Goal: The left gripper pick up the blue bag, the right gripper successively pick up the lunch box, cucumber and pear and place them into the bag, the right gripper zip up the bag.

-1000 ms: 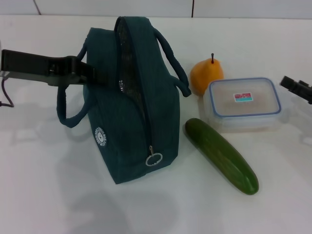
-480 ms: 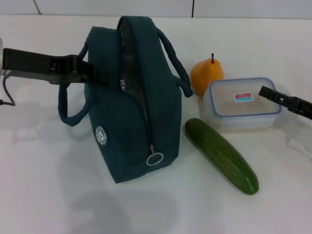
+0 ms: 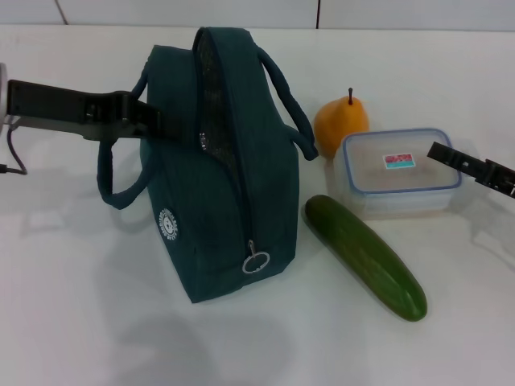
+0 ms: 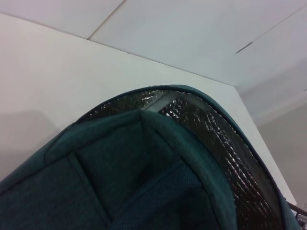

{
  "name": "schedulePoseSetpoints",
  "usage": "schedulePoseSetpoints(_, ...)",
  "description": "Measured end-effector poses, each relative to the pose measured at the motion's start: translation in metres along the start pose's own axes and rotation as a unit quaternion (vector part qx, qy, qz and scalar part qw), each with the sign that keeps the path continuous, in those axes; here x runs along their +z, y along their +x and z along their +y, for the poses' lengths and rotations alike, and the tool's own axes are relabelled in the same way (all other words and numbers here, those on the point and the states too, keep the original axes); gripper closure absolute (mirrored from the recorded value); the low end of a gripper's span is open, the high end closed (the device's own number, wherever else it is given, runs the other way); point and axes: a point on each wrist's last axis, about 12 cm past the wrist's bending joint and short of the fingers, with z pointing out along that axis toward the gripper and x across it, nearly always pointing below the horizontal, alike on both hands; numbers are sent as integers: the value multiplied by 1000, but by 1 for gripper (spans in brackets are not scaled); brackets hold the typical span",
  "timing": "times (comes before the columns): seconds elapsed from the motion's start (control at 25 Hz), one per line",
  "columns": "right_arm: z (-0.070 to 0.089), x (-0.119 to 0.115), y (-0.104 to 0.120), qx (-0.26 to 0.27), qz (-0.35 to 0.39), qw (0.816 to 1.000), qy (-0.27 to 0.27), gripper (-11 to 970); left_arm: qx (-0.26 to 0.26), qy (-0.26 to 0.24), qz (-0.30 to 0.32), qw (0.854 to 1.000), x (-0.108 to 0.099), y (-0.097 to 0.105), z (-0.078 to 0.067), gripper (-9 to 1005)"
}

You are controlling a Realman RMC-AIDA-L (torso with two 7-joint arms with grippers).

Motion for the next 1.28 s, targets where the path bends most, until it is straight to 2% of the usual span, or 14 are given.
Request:
schedulePoseSetpoints(0.2,0,-1,0,6,-2,1000,-1,311,0,-2,0,1000,0,0,1,965)
schedulePoseSetpoints(0.4,4,-1,-1,14,-4,1000,-19,525,0,-3,0,1000,0,0,1,964)
schedulePoseSetpoints(0.64,6,-1,-2,13,-5,999,-29,669,0,-3,0,1000,-1,0,1,964)
schedulePoseSetpoints(0.84,8,-3,-2,14,-8,999,-35,699,0,-3,0,1000,-1,0,1,964)
schedulePoseSetpoints(1.28,6,-21,-3,43,-69,996,-48,733,-3,-3,0,1000,-2,2,2,964)
